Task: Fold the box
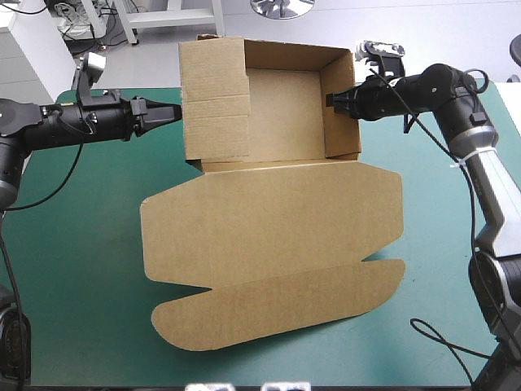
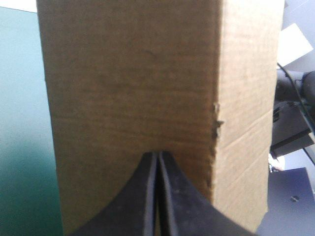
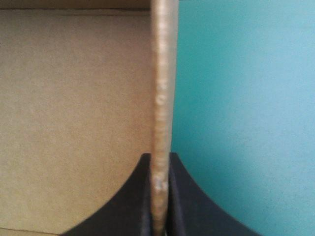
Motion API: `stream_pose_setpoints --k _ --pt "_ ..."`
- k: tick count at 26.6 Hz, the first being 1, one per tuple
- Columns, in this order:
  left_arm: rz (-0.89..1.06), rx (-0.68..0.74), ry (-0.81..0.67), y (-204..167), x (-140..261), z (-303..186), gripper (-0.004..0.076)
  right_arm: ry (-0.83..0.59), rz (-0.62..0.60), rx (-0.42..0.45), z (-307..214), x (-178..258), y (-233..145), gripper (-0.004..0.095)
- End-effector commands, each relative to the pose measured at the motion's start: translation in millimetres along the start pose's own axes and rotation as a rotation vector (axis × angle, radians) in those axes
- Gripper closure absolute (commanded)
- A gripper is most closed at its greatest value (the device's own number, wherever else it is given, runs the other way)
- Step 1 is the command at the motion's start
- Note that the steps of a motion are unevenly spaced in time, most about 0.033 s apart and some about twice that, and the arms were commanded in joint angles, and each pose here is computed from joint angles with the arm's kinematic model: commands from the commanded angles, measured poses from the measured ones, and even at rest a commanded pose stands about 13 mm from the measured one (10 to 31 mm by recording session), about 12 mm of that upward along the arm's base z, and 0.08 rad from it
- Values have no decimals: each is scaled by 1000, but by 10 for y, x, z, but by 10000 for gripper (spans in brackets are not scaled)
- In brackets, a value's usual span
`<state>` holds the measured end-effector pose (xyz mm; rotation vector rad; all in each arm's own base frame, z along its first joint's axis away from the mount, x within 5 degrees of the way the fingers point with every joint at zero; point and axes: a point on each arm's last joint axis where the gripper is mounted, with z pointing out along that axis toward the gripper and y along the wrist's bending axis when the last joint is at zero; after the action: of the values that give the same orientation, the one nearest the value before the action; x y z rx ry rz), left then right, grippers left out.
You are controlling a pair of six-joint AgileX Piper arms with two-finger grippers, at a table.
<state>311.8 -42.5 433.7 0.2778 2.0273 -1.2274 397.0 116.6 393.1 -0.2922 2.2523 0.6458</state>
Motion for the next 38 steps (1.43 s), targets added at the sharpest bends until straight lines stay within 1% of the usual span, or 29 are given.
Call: stream_pose_setpoints --k 1,4,8,12,13,15,21,25,28,31,32,34,36,38 --pt "49 69 -8 -269 -14 -87 731 -151 20 -53 -237 -178 214 923" --pt "51 77 -13 -277 -19 -87 695 -149 21 -56 -198 -170 239 923" --pt "52 84 3 -283 -5 -88 547 -135 39 -57 -149 -157 219 923" --pt "51 86 2 -284 -5 -88 369 -129 46 -56 -119 -150 206 923" --pt "51 86 2 -284 -5 -88 340 -127 46 -55 -109 -148 200 923" --pt "52 84 2 -283 -5 -88 311 -125 48 -54 -90 -145 191 919" --pt "59 63 15 -263 6 -87 310 -122 43 -68 37 -119 275 919" --pt "82 -20 45 -186 31 -86 311 -117 22 -92 155 -82 418 919" --pt "64 -85 70 -127 52 -90 311 -101 -12 -86 196 -47 496 919" --pt "81 -208 92 -16 66 -108 311 -88 -32 -111 236 -2 650 919" --pt "79 -227 93 -6 68 -99 311 -84 -40 -117 246 12 690 919" --pt "100 -328 115 47 89 -56 314 -70 -63 -123 273 52 796 919" --pt "139 -496 144 101 122 32 323 -54 -83 -133 305 107 935 917" --pt "156 -585 138 121 124 70 323 -48 -101 -132 318 131 990 917"
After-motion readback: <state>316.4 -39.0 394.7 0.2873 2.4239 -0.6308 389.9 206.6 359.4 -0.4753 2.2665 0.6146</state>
